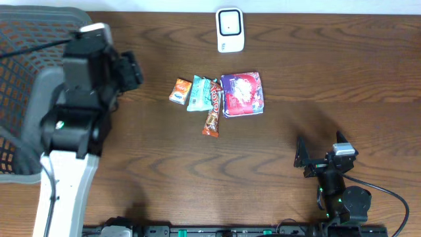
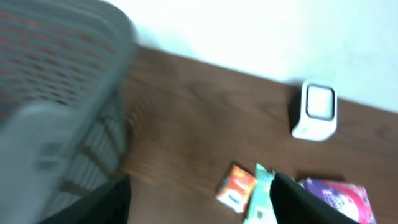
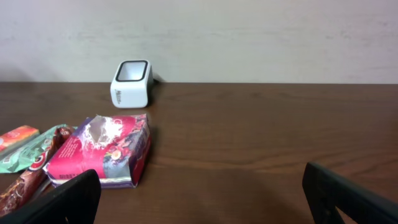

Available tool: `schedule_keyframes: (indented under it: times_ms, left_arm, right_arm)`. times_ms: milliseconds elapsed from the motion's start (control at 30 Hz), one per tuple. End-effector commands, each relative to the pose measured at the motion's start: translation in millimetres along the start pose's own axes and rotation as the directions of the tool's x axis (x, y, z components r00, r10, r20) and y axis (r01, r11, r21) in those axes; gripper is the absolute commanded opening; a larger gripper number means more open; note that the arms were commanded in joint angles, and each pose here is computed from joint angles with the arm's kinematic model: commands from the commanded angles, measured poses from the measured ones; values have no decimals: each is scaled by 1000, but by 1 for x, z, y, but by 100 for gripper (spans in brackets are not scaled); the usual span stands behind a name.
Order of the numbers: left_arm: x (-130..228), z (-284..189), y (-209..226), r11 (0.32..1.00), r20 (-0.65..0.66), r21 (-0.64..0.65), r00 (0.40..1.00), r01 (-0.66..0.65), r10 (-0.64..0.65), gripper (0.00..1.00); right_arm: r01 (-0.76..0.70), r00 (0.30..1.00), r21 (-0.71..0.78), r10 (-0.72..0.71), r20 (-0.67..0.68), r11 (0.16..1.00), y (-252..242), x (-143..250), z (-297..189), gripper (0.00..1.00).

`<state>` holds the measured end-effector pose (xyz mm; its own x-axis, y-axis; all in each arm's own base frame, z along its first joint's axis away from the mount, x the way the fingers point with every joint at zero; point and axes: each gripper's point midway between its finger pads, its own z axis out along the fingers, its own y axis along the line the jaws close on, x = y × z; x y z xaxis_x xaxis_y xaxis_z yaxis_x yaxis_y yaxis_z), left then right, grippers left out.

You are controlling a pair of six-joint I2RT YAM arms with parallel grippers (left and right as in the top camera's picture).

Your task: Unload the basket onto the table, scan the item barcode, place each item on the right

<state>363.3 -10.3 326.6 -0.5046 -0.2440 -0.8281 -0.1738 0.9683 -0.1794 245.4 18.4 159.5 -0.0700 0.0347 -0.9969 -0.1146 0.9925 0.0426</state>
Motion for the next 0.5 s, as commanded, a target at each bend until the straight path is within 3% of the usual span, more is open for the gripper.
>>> schedule_keyframes:
  times_ms: [0,67,200,233,300,400,467]
  left_arm:
    - [-21,-27,14,999,88,-30,996,12,-10,66]
    - [-25,-35,16,999,109,-29,994,19,-15,58]
    - [-26,-42,16,999,119,-25,993,20,-17,58]
    - [-25,-41,17,999,115,-27,993,19,-16,60]
    - [-20,-39,18,999,93,-33,996,17,-13,76]
    - [-10,-33,11,1000,44,7,999,9,-9,78]
    - [-3,-29,-7,994,0,108,1000,5,-5,78]
  right_arm:
    - [-7,1000,15,7,2,1000,-4,0,0,99]
    - [-7,1000,15,7,2,1000,-4,0,0,99]
    - [-7,1000,15,7,2,1000,-4,0,0,99]
    - [-7,1000,15,7,2,1000,-4,0,0,99]
    - [-7,1000,15,7,2,1000,-4,0,0,99]
    - [-7,1000,15,7,2,1000,-4,0,0,99]
    - [-7,1000,15,7,2,1000,-4,0,0,99]
